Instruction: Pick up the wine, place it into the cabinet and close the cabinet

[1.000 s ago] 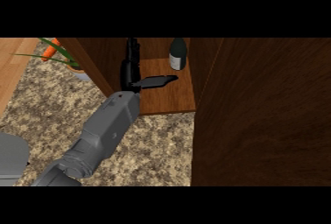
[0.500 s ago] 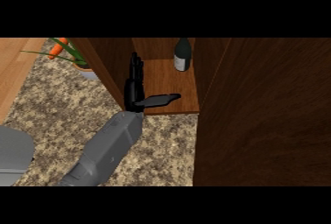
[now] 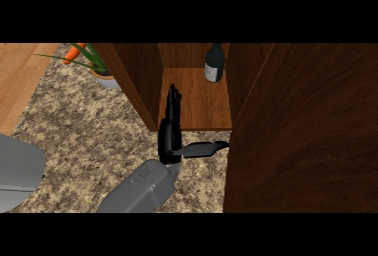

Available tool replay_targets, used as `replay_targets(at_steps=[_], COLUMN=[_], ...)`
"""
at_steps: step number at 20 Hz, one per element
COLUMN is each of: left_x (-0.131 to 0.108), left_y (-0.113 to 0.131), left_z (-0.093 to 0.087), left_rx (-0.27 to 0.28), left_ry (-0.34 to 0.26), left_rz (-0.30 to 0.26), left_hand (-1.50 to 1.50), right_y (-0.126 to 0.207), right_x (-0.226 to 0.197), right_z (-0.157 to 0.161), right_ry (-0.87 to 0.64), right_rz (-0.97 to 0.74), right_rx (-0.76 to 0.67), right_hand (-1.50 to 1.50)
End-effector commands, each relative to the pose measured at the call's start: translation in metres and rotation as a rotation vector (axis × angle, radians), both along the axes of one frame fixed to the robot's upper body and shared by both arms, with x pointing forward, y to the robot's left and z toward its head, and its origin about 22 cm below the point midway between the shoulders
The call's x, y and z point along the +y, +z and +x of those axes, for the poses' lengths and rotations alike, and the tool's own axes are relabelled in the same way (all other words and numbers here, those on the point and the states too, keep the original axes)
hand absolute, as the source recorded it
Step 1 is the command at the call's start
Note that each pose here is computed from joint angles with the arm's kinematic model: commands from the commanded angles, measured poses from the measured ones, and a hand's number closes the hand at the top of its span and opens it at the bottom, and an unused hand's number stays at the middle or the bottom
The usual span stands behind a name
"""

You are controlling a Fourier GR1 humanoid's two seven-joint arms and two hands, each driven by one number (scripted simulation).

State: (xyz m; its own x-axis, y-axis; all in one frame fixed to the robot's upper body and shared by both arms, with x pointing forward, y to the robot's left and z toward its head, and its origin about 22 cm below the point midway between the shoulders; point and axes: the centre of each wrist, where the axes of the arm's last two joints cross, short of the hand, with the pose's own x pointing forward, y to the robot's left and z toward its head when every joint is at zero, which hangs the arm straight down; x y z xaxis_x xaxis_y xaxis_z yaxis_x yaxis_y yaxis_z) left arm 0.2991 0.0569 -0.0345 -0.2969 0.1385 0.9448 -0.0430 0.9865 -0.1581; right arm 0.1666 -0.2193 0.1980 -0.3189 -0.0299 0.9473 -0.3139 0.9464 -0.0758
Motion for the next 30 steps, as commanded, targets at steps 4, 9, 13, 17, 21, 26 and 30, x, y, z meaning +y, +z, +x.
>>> replay_targets(at_steps=[4,9,13,17,21,26,30], left_x=[-0.023,-0.001,0.009,0.027,0.040,0.060,0.076], left_y=[0.028,0.025,0.031,0.047,0.064,0.061,0.085], left_z=[-0.049,-0.087,-0.110,-0.132,-0.126,-0.163,-0.186], left_rx=[-0.028,-0.031,-0.027,-0.051,-0.088,-0.073,-0.056], left_ry=[-0.022,0.001,0.049,0.040,0.009,-0.066,-0.118], left_rz=[-0.062,-0.080,-0.038,-0.081,-0.083,-0.071,-0.086], left_hand=[-1.50,-1.50,-1.50,-1.50,-1.50,-1.50,-1.50], right_y=[0.012,0.006,0.007,0.010,0.011,-0.006,-0.002], right_x=[0.007,0.000,0.000,-0.008,-0.010,0.005,-0.007], right_z=[-0.038,-0.020,-0.019,-0.040,-0.020,-0.025,-0.015], right_ry=[0.009,-0.006,-0.001,0.009,0.062,0.157,0.168], right_rz=[0.038,0.025,0.021,0.019,0.011,0.011,-0.058], right_rx=[-0.049,-0.037,-0.043,-0.040,-0.015,0.036,0.032], right_hand=[-1.50,-1.50,-1.50,-1.50,-1.50,1.50,1.50])
